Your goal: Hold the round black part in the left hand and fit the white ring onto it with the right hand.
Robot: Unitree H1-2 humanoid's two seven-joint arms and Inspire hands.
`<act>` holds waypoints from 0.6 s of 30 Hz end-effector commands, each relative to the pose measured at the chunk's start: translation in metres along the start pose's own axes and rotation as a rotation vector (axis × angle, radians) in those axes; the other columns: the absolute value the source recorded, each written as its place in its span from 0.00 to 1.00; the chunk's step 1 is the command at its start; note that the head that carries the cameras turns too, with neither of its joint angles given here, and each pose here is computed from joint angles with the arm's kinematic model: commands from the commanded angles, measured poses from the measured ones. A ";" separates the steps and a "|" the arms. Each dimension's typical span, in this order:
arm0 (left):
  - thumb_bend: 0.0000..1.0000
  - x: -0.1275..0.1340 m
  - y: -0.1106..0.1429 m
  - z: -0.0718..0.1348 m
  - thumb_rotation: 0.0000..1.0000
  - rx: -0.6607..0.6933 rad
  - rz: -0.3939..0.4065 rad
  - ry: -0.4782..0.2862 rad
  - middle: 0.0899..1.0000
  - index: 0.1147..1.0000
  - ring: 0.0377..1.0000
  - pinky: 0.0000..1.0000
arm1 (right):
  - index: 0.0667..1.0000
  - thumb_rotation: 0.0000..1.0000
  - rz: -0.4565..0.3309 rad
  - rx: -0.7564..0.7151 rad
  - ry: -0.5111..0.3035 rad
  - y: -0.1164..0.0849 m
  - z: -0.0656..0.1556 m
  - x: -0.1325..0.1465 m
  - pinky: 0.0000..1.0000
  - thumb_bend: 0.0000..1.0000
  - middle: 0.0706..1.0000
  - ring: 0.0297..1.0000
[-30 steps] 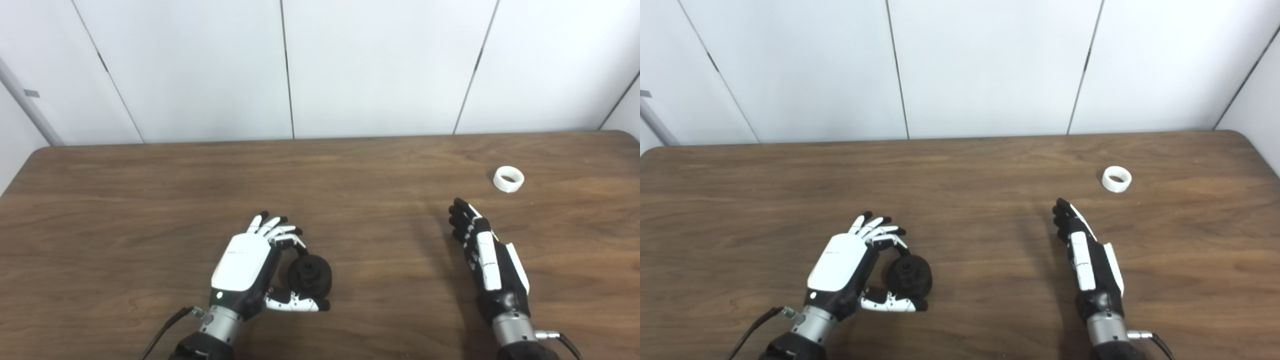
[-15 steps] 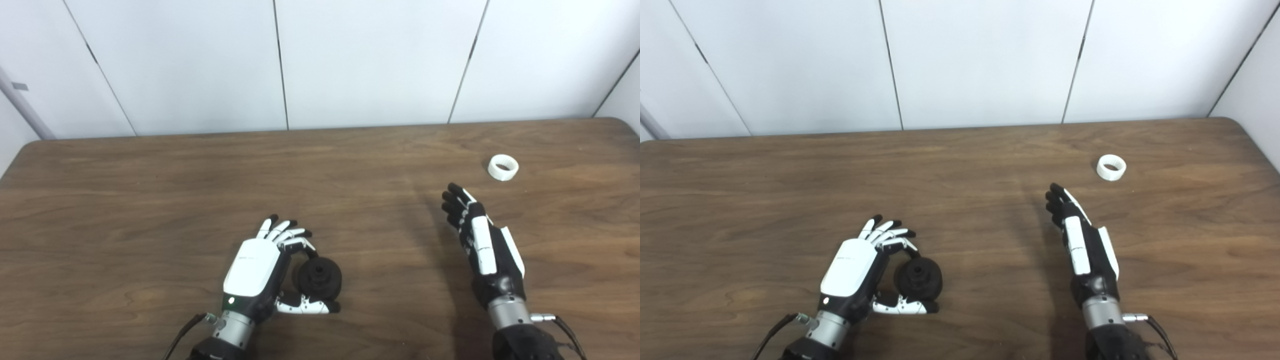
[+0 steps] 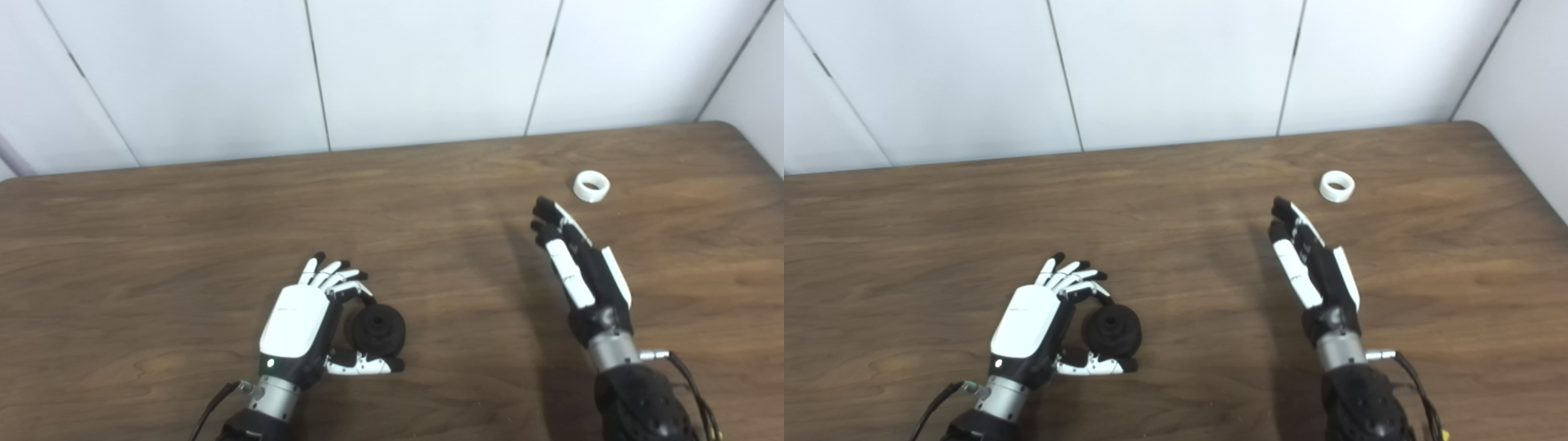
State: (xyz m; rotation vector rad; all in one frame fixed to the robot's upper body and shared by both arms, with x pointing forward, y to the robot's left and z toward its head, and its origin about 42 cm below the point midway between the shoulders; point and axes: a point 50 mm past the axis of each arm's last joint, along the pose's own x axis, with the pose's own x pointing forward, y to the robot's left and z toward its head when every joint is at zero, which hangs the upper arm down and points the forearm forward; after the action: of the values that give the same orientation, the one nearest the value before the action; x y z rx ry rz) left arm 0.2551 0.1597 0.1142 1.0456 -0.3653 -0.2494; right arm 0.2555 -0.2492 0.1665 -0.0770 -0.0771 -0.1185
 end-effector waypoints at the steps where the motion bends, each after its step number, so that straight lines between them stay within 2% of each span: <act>1: 0.52 -0.001 -0.004 -0.005 0.06 0.008 -0.012 -0.011 0.77 0.42 0.88 1.00 | 0.83 0.53 -0.040 -0.119 -0.087 -0.004 0.022 0.010 0.84 0.64 0.86 0.86; 3: 0.52 -0.001 -0.004 -0.007 0.06 0.006 -0.013 -0.009 0.76 0.42 0.88 1.00 | 0.81 0.50 -0.076 -0.217 -0.101 -0.010 0.029 0.016 0.85 0.67 0.84 0.86; 6: 0.52 -0.002 -0.004 -0.010 0.06 0.002 -0.019 0.001 0.76 0.42 0.88 1.00 | 0.80 0.43 -0.098 -0.266 -0.117 -0.021 0.038 0.027 0.80 0.72 0.84 0.85; 10: 0.52 -0.003 -0.003 -0.013 0.06 0.006 -0.020 0.002 0.76 0.42 0.88 1.00 | 0.77 0.30 -0.131 -0.356 -0.152 -0.037 0.049 0.045 0.79 0.75 0.82 0.83; 13: 0.52 -0.003 -0.001 -0.014 0.06 0.009 -0.018 0.001 0.76 0.42 0.88 1.00 | 0.76 0.28 -0.155 -0.429 -0.169 -0.049 0.058 0.056 0.86 0.78 0.83 0.86; 16: 0.52 -0.003 0.000 -0.016 0.05 0.008 -0.019 -0.001 0.76 0.42 0.87 1.00 | 0.75 0.30 -0.175 -0.503 -0.174 -0.059 0.067 0.067 0.94 0.80 0.85 0.90; 18: 0.52 -0.003 0.000 -0.017 0.05 0.009 -0.020 0.000 0.75 0.42 0.87 1.00 | 0.74 0.29 -0.187 -0.542 -0.174 -0.062 0.072 0.073 0.94 0.80 0.85 0.91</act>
State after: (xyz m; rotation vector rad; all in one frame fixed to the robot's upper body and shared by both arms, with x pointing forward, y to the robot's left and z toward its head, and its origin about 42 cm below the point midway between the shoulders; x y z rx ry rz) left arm 0.2581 0.1648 0.1131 1.0343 -0.3540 -0.2556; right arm 0.3080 -0.3102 0.2283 -0.5802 -0.1621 -0.2960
